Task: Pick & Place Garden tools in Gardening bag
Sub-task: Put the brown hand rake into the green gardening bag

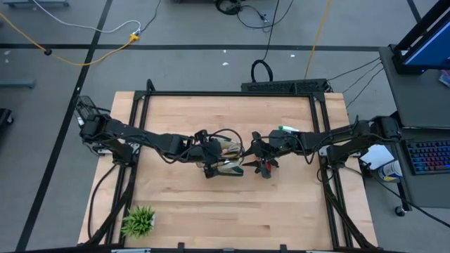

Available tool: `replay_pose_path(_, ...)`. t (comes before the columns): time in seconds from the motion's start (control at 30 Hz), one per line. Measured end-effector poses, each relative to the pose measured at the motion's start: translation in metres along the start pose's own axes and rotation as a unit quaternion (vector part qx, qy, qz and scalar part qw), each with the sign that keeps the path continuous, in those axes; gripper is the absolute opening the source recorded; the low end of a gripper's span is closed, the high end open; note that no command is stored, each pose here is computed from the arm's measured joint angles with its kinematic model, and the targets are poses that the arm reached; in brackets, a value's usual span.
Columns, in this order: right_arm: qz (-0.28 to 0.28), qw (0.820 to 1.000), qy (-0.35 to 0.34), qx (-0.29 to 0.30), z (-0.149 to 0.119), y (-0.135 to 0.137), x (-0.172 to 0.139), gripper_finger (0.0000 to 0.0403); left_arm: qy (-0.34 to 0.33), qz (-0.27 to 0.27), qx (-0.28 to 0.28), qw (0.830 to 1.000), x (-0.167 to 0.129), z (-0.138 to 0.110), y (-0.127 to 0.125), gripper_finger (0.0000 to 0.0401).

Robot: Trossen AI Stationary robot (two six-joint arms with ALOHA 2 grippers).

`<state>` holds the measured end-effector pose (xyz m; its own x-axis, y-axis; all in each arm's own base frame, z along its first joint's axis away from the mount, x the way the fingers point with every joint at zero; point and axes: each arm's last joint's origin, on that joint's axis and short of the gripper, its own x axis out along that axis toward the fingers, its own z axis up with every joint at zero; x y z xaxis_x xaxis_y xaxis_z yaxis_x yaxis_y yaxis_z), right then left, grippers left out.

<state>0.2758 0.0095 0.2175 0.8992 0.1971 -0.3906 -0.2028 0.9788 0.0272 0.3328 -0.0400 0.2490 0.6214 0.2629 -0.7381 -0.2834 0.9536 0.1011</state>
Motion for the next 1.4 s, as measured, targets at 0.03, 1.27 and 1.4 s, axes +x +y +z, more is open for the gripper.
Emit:
replay_pose_path(0.03,0.000,1.000,0.000,0.000,0.000,0.000,0.000,0.0155,0.002,0.000,0.000,1.000,0.000,0.000,0.000,0.0081)
replay_pose_path(1.27,0.000,1.000,0.007,0.001,-0.007,0.000,0.000,0.0155,0.093,-0.073,-0.013,0.993,0.050,-0.038,0.004,0.0081)
replay_pose_path(1.4,-0.002,1.000,0.015,0.003,-0.015,0.001,-0.001,0.0155,0.099,-0.077,-0.014,0.992,0.052,-0.039,0.008,0.0081)
